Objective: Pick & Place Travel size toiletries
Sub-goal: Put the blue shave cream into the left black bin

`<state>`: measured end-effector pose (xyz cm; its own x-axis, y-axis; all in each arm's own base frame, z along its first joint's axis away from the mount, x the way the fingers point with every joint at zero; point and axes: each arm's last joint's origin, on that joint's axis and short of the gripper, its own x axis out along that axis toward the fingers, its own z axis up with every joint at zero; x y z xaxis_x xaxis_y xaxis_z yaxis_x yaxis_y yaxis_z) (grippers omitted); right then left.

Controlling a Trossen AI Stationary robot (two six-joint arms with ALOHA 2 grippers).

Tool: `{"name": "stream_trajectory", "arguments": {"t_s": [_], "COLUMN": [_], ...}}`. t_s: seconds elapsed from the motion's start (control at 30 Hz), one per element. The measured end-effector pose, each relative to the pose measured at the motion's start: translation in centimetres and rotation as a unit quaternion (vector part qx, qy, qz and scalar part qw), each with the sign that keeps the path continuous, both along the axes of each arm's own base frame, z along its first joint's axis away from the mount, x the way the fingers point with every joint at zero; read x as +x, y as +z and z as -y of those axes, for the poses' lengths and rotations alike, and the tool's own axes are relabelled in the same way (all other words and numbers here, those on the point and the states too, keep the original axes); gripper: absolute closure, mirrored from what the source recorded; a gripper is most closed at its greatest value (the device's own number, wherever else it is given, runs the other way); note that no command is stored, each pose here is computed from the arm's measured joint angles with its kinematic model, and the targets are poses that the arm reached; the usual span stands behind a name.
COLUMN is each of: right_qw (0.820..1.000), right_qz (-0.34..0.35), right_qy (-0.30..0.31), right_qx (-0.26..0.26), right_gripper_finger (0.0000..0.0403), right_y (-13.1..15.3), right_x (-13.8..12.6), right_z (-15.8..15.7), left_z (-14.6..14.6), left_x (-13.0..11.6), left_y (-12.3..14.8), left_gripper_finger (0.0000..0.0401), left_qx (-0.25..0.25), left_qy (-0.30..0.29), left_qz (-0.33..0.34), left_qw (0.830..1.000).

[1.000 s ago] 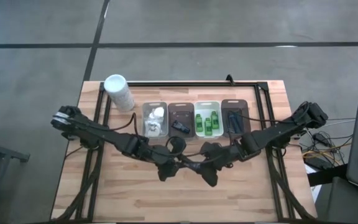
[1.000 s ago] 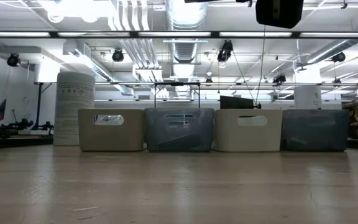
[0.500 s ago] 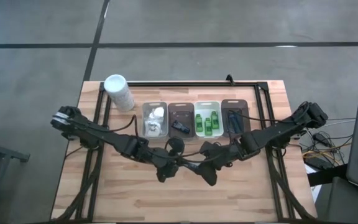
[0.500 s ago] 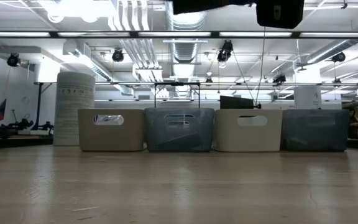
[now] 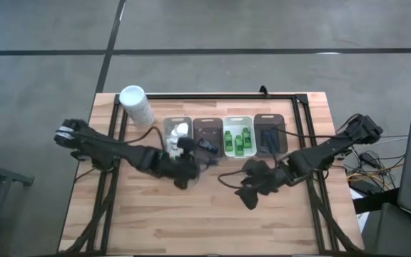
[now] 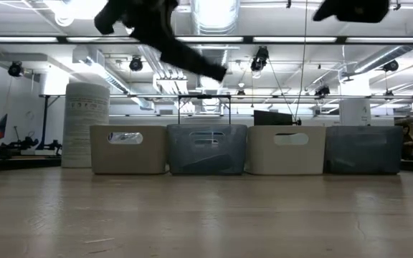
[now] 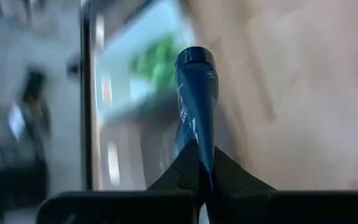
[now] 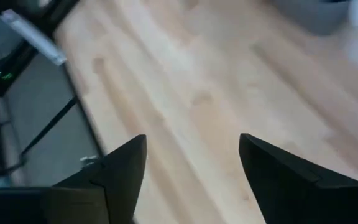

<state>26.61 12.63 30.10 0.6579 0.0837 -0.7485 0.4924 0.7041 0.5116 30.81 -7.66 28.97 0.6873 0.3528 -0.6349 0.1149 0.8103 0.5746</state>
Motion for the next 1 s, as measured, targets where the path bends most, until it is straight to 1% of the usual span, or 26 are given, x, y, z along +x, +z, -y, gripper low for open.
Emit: {"name": "stream_trajectory", "arguments": {"t_s": [0.07, 0.13, 0.2, 0.27, 0.4, 0.53, 0.6, 0.67, 0.83, 0.9, 1.0], "right_qw": [0.999, 0.998, 0.996, 0.994, 0.993, 0.992, 0.991, 0.99, 0.99, 0.99, 0.991], "right_qz": [-0.005, -0.003, -0.001, 0.002, 0.005, 0.008, 0.006, 0.007, 0.007, 0.007, 0.007], "right_qy": [-0.029, -0.058, -0.079, -0.092, -0.1, -0.117, -0.123, -0.129, -0.13, -0.129, -0.129], "right_qx": [-0.021, -0.036, -0.047, -0.053, -0.058, -0.057, -0.053, -0.048, -0.047, -0.047, -0.048], "right_gripper_finger": [0.0145, 0.0139, 0.0133, 0.013, 0.0124, 0.012, 0.0117, 0.0114, 0.0106, 0.0103, 0.0101], "right_y": [0.2, 0.5, 0.7, 0.9, 0.9, 0.9, 0.8, 0.8, 0.8, 0.8, 0.9], "right_x": [-0.9, -1.6, -2.2, -2.4, -2.5, -2.4, -2.4, -2.4, -2.5, -2.5, -2.5], "right_z": [0.1, 0.3, 0.5, 0.7, 0.8, 0.8, 0.8, 0.8, 0.8, 0.8, 0.8], "left_z": [-1.5, -3.2, -4.8, -6.3, -9.0, -11.5, -12.5, -13.3, -14.0, -14.1, -14.1], "left_x": [-0.4, -0.4, -0.2, 0.3, 1.7, 2.9, 3.4, 3.7, 4.8, 5.3, 5.8], "left_y": [-0.3, -0.6, -0.9, -1.2, -1.5, -1.8, -2.4, -3.0, -4.6, -5.0, -5.3], "left_gripper_finger": [0.0398, 0.0398, 0.0398, 0.0398, 0.0398, 0.0395, 0.0395, 0.0395, 0.0386, 0.0373, 0.0345], "left_qx": [-0.034, -0.084, -0.148, -0.192, -0.226, -0.263, -0.283, -0.301, -0.326, -0.336, -0.344], "left_qy": [0.058, 0.106, 0.143, 0.18, 0.249, 0.317, 0.344, 0.361, 0.392, 0.395, 0.397], "left_qz": [-0.015, -0.028, -0.03, -0.022, 0.013, 0.062, 0.075, 0.079, 0.093, 0.104, 0.116], "left_qw": [0.998, 0.99, 0.978, 0.964, 0.942, 0.909, 0.892, 0.879, 0.855, 0.849, 0.843]}}
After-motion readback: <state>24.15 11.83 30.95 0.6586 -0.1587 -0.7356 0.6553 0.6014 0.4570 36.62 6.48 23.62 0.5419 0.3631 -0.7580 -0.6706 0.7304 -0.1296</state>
